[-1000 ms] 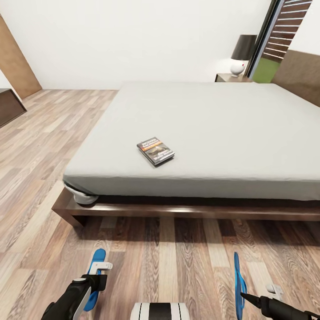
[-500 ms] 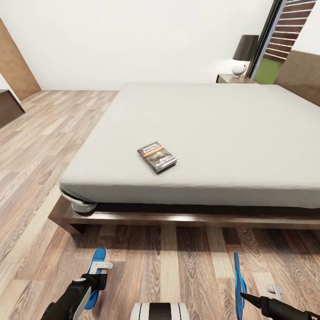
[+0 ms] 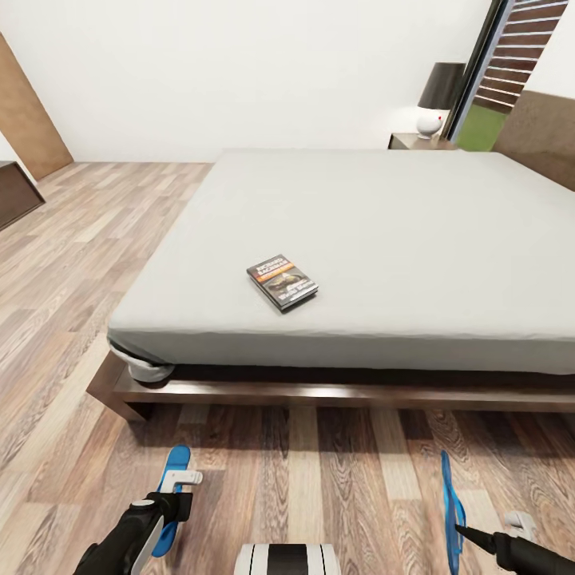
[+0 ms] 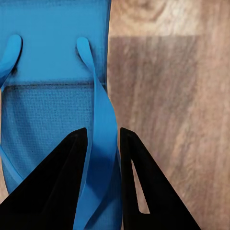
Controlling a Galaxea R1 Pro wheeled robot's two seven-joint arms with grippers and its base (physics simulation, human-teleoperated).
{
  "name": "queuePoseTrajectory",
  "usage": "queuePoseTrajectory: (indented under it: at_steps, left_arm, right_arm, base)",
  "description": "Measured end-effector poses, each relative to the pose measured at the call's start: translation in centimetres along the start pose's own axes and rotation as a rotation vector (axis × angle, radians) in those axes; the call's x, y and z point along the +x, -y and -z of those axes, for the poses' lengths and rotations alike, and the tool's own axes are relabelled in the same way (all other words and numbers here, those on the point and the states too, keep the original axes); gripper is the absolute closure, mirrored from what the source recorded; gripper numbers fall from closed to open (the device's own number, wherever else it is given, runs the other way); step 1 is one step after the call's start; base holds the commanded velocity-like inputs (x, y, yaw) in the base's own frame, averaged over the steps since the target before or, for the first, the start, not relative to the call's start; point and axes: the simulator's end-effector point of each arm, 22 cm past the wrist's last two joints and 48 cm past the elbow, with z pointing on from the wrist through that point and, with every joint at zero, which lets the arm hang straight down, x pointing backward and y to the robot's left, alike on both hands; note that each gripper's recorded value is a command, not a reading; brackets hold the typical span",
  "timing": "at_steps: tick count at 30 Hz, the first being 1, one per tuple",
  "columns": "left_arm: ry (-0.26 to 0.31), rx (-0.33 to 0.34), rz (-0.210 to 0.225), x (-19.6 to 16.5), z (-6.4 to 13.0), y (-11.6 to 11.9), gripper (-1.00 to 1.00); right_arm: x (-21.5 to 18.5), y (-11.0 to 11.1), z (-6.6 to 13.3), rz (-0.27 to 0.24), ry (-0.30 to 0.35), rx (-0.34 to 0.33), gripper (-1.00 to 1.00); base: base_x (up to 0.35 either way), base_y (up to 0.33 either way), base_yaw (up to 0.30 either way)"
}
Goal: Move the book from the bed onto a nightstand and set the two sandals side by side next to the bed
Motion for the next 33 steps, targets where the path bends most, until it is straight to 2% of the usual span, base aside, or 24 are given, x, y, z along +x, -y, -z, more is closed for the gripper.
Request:
queuePoseTrajectory:
  at_steps: [4, 19, 33]
  left_arm:
    - [-0.017, 0.0, -0.001, 0.8, -0.5, 0.0, 1.0]
    - [-0.076, 0.002, -0.003, 3.6, -2.1, 0.2, 1.0]
    - [-0.067, 0.002, -0.004, 3.4, -2.1, 0.2, 1.0]
  right_arm:
    - [0.4, 0.7, 0.4, -0.004, -0.017, 0.008, 1.0]
    - [2.6, 2.1, -0.4, -0.035, -0.066, 0.027, 1.0]
    - [2.5, 2.1, -0.4, -0.035, -0.064, 0.027, 1.0]
  base:
    - [0.0, 0.0, 0.0]
    - [0.0, 0.0, 0.0]
    - [0.07, 0.0, 0.0]
